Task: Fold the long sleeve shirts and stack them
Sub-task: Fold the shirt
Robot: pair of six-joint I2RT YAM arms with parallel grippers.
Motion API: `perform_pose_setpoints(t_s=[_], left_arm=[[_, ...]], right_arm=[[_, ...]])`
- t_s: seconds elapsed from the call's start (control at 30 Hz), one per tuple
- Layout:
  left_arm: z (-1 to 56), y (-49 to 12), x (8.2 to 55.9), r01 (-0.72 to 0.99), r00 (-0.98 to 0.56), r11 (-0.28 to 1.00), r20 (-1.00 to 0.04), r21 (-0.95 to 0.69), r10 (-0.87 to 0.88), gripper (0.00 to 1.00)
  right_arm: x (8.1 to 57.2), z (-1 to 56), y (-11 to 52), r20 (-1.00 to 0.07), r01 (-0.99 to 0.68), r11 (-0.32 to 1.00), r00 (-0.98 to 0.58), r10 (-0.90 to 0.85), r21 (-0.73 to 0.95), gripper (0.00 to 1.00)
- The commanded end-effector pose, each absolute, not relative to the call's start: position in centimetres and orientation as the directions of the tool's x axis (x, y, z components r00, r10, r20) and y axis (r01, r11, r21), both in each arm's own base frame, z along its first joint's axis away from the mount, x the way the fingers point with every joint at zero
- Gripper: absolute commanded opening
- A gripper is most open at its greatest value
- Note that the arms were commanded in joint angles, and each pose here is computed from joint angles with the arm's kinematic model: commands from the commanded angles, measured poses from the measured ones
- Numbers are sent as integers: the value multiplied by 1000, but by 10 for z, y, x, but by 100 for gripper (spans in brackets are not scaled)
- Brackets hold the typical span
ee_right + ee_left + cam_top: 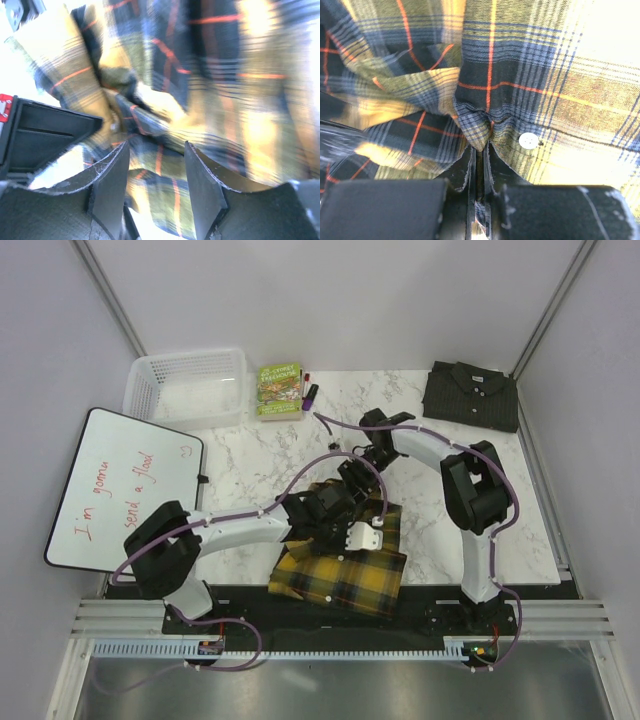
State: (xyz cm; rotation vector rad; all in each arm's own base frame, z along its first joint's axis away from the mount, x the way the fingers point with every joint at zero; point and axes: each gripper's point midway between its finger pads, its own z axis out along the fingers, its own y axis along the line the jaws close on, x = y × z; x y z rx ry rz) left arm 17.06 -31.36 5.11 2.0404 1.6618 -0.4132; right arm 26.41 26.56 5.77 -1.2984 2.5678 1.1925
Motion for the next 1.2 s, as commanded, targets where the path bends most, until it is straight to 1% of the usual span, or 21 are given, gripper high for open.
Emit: perform_pose_setpoints(t_s=[0.0, 0.17, 0.2, 0.3, 0.37, 0.4, 0.57, 0.6, 0.63, 0.7, 0.9, 1.17], left_arm=[[80, -321, 182, 984, 168, -103, -551, 147, 817, 10], [89, -318, 208, 986, 162, -114, -576, 118, 801, 19], [87, -317, 211, 988, 156, -119, -576, 101, 802, 23], [95, -318, 220, 988, 156, -131, -600, 85, 785, 32], [99, -319, 221, 984, 179, -155, -606, 93, 775, 36], [98, -319, 219, 982, 183, -166, -604, 85, 776, 39], [105, -323, 219, 978, 198, -193, -621, 76, 759, 45], [105, -323, 217, 978, 198, -198, -624, 70, 756, 49], [107, -324, 216, 977, 199, -205, -632, 65, 749, 51], [105, -326, 214, 972, 209, -228, -634, 52, 745, 53], [91, -334, 211, 960, 215, -281, -640, 0, 737, 54], [72, -336, 216, 959, 192, -280, -624, -45, 758, 54]], right_arm=[[299, 72, 250, -396, -738, 387, -641, -657, 553, 55], [339, 61, 235, -404, -726, 451, -674, -619, 520, 55], [346, 59, 233, -406, -730, 464, -672, -619, 501, 55], [366, 63, 238, -433, -742, 473, -665, -609, 474, 55], [371, 60, 241, -433, -738, 475, -669, -604, 478, 55], [376, 63, 243, -443, -740, 478, -669, -598, 473, 55], [378, 72, 245, -457, -747, 471, -662, -594, 469, 55], [375, 74, 245, -456, -745, 467, -664, -593, 477, 55], [374, 82, 247, -471, -751, 460, -658, -588, 474, 55], [373, 91, 250, -486, -751, 450, -658, -575, 484, 55], [379, 109, 256, -527, -764, 431, -644, -555, 480, 56], [394, 91, 254, -508, -743, 460, -668, -544, 486, 55]])
